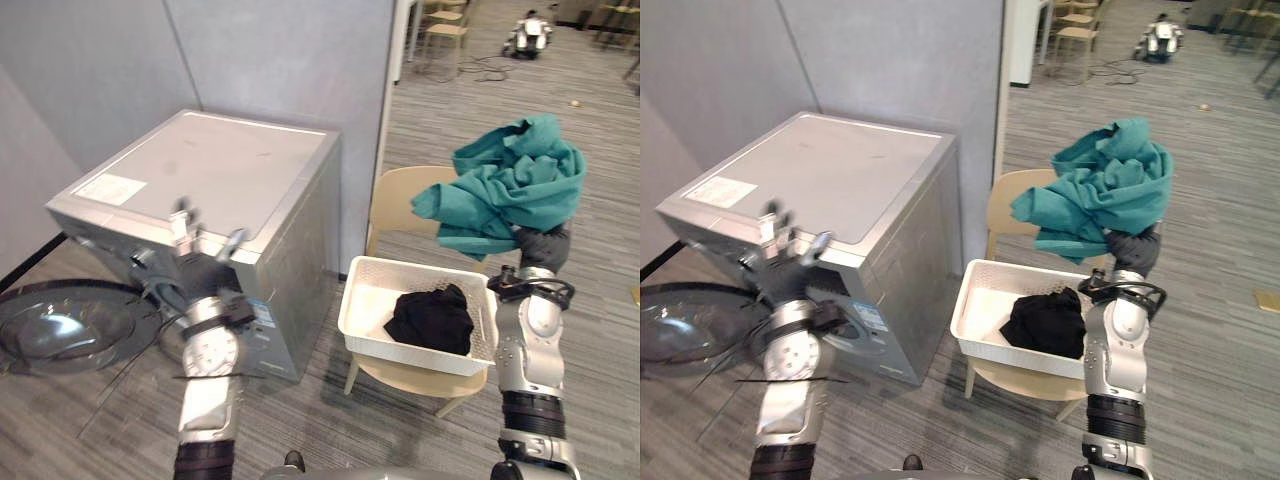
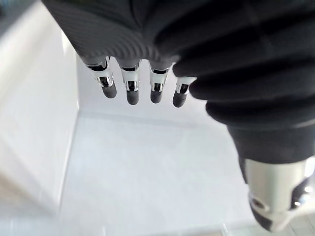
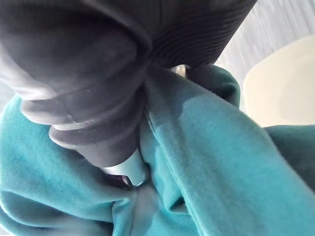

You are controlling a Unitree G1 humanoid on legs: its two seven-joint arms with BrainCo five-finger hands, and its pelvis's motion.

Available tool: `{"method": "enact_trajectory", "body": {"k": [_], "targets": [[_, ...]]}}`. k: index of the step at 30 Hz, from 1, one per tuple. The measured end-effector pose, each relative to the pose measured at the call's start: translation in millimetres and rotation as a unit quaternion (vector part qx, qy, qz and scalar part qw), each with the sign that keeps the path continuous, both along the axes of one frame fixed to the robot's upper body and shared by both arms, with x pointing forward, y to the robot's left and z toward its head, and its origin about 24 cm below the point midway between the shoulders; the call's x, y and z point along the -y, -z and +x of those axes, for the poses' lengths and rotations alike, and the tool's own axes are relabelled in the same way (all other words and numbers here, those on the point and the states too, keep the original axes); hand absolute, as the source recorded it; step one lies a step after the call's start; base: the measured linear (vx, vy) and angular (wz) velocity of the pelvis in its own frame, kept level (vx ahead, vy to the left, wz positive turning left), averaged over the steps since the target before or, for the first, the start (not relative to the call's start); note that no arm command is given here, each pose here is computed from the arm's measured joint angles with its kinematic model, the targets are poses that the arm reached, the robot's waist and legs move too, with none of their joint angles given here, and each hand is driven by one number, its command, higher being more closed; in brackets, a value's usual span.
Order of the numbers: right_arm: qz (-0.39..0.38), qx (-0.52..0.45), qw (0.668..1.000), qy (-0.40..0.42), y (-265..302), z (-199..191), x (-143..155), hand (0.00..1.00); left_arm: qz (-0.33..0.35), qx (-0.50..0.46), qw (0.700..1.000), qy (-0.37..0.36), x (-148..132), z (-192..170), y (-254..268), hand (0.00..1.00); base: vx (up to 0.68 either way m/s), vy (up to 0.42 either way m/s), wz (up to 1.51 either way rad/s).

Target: Pick up the laundry basket with both hands and put the clothes into the washing machine.

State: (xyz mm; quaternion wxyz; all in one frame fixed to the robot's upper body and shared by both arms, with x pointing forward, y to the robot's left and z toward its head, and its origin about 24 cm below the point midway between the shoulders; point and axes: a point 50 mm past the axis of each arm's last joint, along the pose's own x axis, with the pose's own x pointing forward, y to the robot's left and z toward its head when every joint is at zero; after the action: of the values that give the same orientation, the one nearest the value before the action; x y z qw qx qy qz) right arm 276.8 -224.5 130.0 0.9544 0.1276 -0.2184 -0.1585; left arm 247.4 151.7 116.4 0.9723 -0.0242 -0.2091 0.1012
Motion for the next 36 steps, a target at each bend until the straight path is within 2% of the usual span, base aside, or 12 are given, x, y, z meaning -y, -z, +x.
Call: {"method": "enact_trajectory", "body": {"k": [1,2,6,9,13,26,36], "targets": [[0.0,0.008,1.0,-0.013,-3,0,-5,1.0,0.008,0.009,1.0,0.026,9,2,-4,0.0,-0.04,0.02,-0.58],[-0.001,0.026,0.999,-0.046,-10,0,-16,1.0,0.029,0.025,0.994,0.105,35,11,-10,0.0,-0.03,0.014,-0.55],[-0.003,0.057,0.994,-0.088,-21,0,-31,1.0,0.046,0.021,0.976,0.211,70,32,-12,0.0,-0.01,0.009,-0.44],[-0.006,0.07,0.991,-0.117,-28,4,-40,1.0,0.07,-0.018,0.96,0.27,93,49,-2,0.0,0.01,-0.009,-0.17],[-0.028,0.09,0.982,-0.164,-41,9,-51,1.0,0.148,-0.063,0.93,0.331,120,70,4,0.0,0.03,-0.014,-0.23],[-0.036,0.081,0.968,-0.235,-37,15,-72,1.0,0.188,-0.028,0.913,0.36,142,77,-24,0.0,0.01,-0.01,-0.07],[-0.035,0.035,0.969,-0.242,-15,12,-69,1.0,0.169,-0.033,0.92,0.352,137,79,-26,0.0,-0.04,-0.008,0.09]]}}
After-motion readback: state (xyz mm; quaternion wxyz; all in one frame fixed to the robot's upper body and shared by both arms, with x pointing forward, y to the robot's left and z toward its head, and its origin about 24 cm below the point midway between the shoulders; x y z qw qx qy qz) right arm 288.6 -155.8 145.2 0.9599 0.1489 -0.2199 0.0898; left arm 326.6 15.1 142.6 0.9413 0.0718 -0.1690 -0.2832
